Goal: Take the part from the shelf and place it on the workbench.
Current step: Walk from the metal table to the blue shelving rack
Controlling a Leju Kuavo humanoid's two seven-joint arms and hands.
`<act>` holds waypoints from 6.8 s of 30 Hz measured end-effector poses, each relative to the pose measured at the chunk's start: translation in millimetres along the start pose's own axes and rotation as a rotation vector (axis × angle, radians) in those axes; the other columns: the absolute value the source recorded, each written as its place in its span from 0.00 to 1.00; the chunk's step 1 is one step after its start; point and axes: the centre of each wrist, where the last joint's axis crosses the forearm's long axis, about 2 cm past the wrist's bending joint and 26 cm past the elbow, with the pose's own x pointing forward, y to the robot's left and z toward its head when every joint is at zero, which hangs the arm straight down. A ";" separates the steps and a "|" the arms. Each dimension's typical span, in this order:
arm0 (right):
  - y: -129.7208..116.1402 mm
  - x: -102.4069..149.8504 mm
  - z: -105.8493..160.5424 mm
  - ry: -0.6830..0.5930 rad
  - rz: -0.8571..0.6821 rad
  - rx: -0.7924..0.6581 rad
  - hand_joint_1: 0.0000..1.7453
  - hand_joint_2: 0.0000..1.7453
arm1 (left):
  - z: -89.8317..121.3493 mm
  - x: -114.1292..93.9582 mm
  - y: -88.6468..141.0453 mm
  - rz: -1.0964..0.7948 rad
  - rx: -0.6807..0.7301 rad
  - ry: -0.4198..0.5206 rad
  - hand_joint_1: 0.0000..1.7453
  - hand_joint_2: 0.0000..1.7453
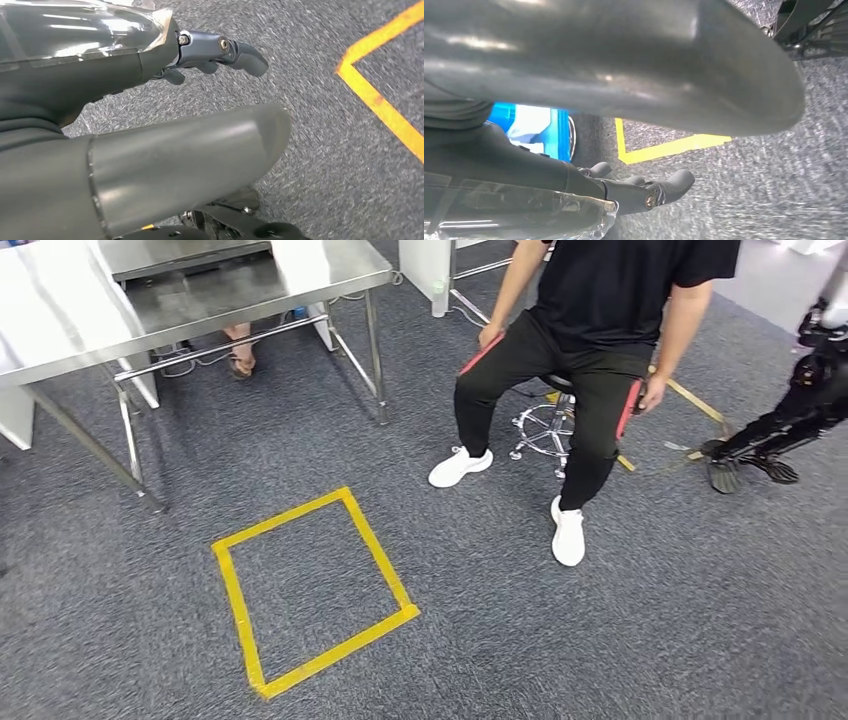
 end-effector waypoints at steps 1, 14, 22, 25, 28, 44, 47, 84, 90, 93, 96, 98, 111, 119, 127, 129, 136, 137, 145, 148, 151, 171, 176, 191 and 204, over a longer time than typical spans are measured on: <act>-0.1 -0.5 -0.1 0.001 0.002 0.000 0.00 0.00 | 0.1 -0.1 -0.1 -0.001 0.002 0.000 0.00 0.00; 0.2 0.7 0.0 -0.010 0.010 0.005 0.00 0.00 | 1.7 -1.4 -3.9 -0.002 0.003 0.013 0.00 0.00; -0.1 1.0 0.0 -0.004 0.010 -0.001 0.00 0.00 | 1.1 0.9 -5.9 -0.001 0.000 0.014 0.00 0.00; 0.7 -0.1 0.1 -0.001 0.011 0.000 0.00 0.00 | 0.5 2.1 -6.0 -0.001 0.001 0.010 0.00 0.00; 1.2 -0.3 0.2 -0.007 0.014 0.001 0.00 0.00 | 2.2 -1.2 -6.1 -0.001 0.002 0.012 0.00 0.00; 2.5 -2.4 0.4 -0.005 0.015 0.005 0.00 0.00 | 5.1 -7.6 -5.0 -0.010 -0.001 0.015 0.00 0.00; 2.3 -4.1 0.3 0.002 0.016 0.005 0.00 0.00 | 5.1 -7.4 -5.1 -0.012 -0.002 0.016 0.00 0.00; 7.9 0.6 1.8 0.010 0.008 0.013 0.00 0.00 | 3.1 -4.7 -2.9 -0.045 -0.005 0.004 0.00 0.00; 8.2 -0.3 1.8 0.009 0.013 0.013 0.00 0.00 | 5.4 -8.6 -3.6 -0.047 -0.003 0.010 0.00 0.00; 8.4 -1.5 1.8 0.010 0.014 0.013 0.00 0.00 | 5.9 -9.6 -3.8 -0.048 -0.003 0.011 0.00 0.00; 8.7 -0.3 1.9 0.007 0.015 0.013 0.00 0.00 | 5.9 -9.6 -3.7 -0.048 -0.002 0.010 0.00 0.00; 8.7 -0.4 1.9 0.007 0.016 0.013 0.00 0.00 | 5.5 -9.0 -3.4 -0.048 -0.002 0.007 0.00 0.00; 10.0 -0.9 2.2 0.009 0.012 0.016 0.00 0.00 | 5.0 -8.1 -2.9 -0.048 -0.001 0.003 0.00 0.00; 8.6 -0.8 1.9 0.008 0.005 0.015 0.00 0.00 | 3.5 -4.8 -4.1 -0.049 -0.007 -0.003 0.00 0.00; 8.5 0.4 1.9 0.006 0.000 0.019 0.00 0.00 | 4.0 -5.7 -4.0 -0.055 -0.009 0.009 0.00 0.00; 8.5 0.4 1.9 0.006 0.003 0.019 0.00 0.00 | 3.4 -4.6 -4.2 -0.054 -0.009 0.010 0.00 0.00; 7.5 1.1 1.7 0.008 0.002 0.018 0.00 0.00 | 2.2 -0.8 -6.8 -0.051 -0.012 0.004 0.00 0.00; 7.4 0.3 1.6 0.009 0.002 0.017 0.00 0.00 | 2.2 -0.7 -7.0 -0.051 -0.014 0.004 0.00 0.00; 6.8 1.4 1.6 0.008 -0.002 0.016 0.00 0.00 | 1.3 1.2 -7.8 -0.041 -0.031 0.002 0.00 0.00; 6.0 1.5 1.4 0.008 -0.003 0.015 0.00 0.00 | 0.6 3.0 -8.4 -0.040 -0.032 -0.001 0.00 0.00; 5.0 1.5 1.2 0.007 -0.003 0.013 0.00 0.00 | 1.6 1.4 -9.0 -0.040 -0.034 0.008 0.00 0.00; 3.3 -2.5 0.5 0.012 0.011 0.011 0.00 0.00 | 2.1 2.0 -12.1 -0.039 -0.033 0.014 0.00 0.00; 3.2 0.4 0.7 0.006 0.013 0.010 0.00 0.00 | 2.0 2.4 -12.5 -0.040 -0.032 0.012 0.00 0.00; 4.7 -0.4 1.0 0.010 0.011 0.013 0.00 0.00 | 2.9 0.2 -11.6 -0.043 -0.030 0.016 0.00 0.00; 3.5 -0.9 0.7 0.010 -0.002 0.012 0.00 0.00 | 3.4 0.3 -13.4 -0.043 -0.033 0.013 0.00 0.00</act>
